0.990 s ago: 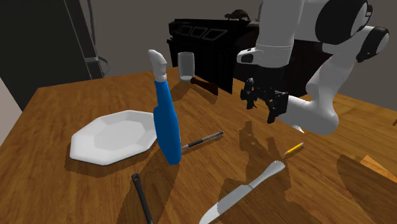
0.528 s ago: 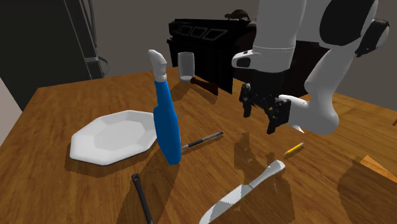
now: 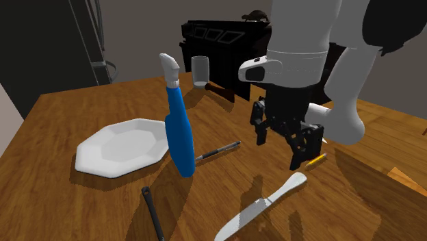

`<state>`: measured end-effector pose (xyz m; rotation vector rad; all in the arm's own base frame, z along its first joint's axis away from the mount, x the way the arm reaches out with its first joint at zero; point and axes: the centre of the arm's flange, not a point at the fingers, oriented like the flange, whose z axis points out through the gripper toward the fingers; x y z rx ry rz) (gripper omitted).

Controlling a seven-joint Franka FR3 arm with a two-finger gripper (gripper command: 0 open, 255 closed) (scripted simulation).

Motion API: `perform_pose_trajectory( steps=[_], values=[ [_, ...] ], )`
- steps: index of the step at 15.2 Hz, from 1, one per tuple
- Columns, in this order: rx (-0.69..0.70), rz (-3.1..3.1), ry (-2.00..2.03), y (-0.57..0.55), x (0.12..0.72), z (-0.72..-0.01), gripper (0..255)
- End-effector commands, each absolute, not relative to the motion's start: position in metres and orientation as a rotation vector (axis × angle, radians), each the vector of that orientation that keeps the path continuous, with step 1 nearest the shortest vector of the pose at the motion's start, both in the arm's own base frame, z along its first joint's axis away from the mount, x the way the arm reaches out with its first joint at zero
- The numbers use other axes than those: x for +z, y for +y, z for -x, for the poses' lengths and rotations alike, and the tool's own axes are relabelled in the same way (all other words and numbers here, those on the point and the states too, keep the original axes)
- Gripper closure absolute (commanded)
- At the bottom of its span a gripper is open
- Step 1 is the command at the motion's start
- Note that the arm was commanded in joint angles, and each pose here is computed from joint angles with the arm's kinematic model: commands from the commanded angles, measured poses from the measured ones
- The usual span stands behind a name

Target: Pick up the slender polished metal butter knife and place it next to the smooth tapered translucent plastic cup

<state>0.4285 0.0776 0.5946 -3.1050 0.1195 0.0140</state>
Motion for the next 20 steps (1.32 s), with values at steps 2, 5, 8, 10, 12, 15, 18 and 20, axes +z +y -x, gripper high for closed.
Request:
perform_pose_trajectory(
  steps=[2,5,8,10,12,15,18,20],
  values=[
    [0.011,3.097,0.087,0.101,0.598,-0.463,0],
    [0.008,3.09,0.058,0.122,0.602,-0.49,0],
    [0.008,3.09,0.058,0.122,0.586,-0.49,0],
    [0.008,3.09,0.058,0.123,0.576,-0.49,0],
    [0.008,3.09,0.058,0.123,0.565,-0.49,0],
    [0.008,3.09,0.058,0.124,0.562,-0.49,0],
    [0.008,3.09,0.058,0.124,0.562,-0.49,0],
    [0.008,3.09,0.058,0.124,0.562,-0.49,0]
  ],
)
